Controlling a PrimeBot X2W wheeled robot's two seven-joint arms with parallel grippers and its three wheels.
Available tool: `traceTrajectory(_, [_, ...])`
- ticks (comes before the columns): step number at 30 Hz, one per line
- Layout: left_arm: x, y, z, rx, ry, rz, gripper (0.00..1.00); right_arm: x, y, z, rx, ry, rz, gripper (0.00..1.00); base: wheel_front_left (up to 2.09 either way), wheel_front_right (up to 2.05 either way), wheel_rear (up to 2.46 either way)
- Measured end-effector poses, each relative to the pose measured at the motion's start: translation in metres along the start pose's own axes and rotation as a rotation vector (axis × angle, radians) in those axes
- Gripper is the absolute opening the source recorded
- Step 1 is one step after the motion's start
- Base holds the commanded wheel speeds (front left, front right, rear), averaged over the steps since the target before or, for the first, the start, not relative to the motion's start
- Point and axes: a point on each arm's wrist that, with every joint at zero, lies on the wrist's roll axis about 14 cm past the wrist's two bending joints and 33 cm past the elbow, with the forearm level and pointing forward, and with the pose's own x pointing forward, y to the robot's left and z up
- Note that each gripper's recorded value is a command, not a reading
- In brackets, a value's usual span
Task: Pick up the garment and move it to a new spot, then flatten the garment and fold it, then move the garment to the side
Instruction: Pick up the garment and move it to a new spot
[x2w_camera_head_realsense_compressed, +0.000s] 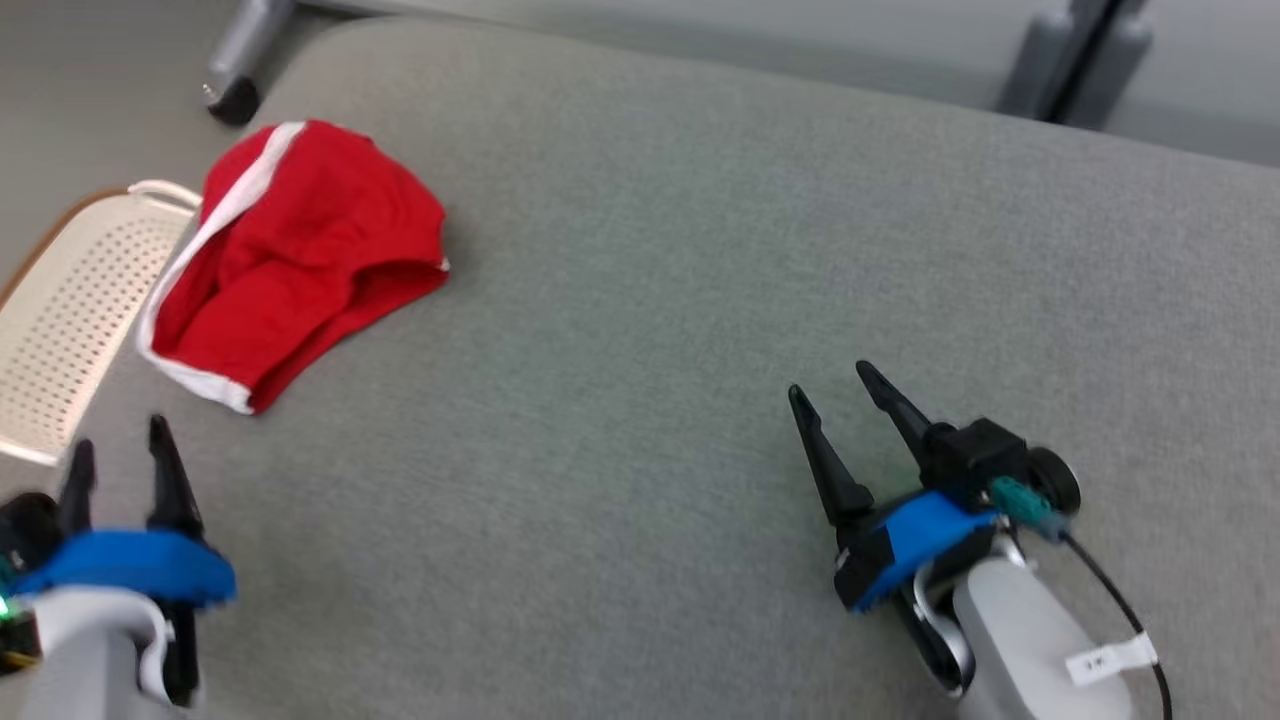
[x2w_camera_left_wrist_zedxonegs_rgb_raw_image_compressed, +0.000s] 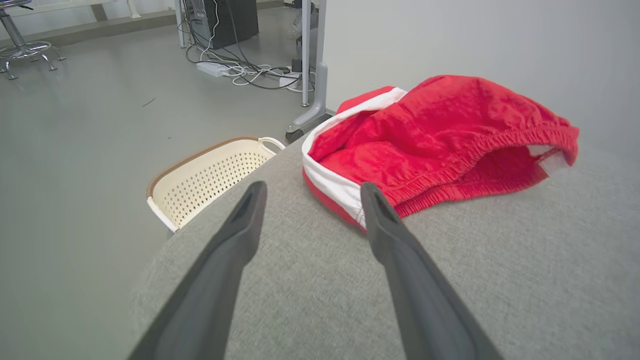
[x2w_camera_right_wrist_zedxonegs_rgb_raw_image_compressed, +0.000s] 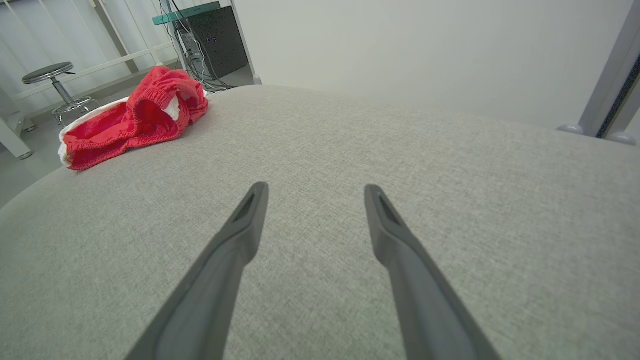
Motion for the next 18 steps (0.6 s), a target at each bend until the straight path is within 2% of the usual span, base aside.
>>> traceTrajectory(5, [0.047, -0.019, 0.014, 0.037, 0.009, -0.046, 1.00, 0.006, -0.018, -0.012, -0.004, 0.008, -0.019, 1.00, 0.00, 0.00, 0.00])
traceTrajectory(10, [0.084, -0.031, -0.008, 0.076, 0.115, -0.060, 1.00, 0.007, -0.042, -0.017, -0.013, -0.006, -0.059, 1.00, 0.00, 0.00, 0.00])
traceTrajectory(18, [0.097, -0.032, -0.051, 0.081, 0.275, -0.025, 1.00, -0.001, -0.065, -0.015, -0.026, -0.024, -0.111, 1.00, 0.00, 0.00, 0.00])
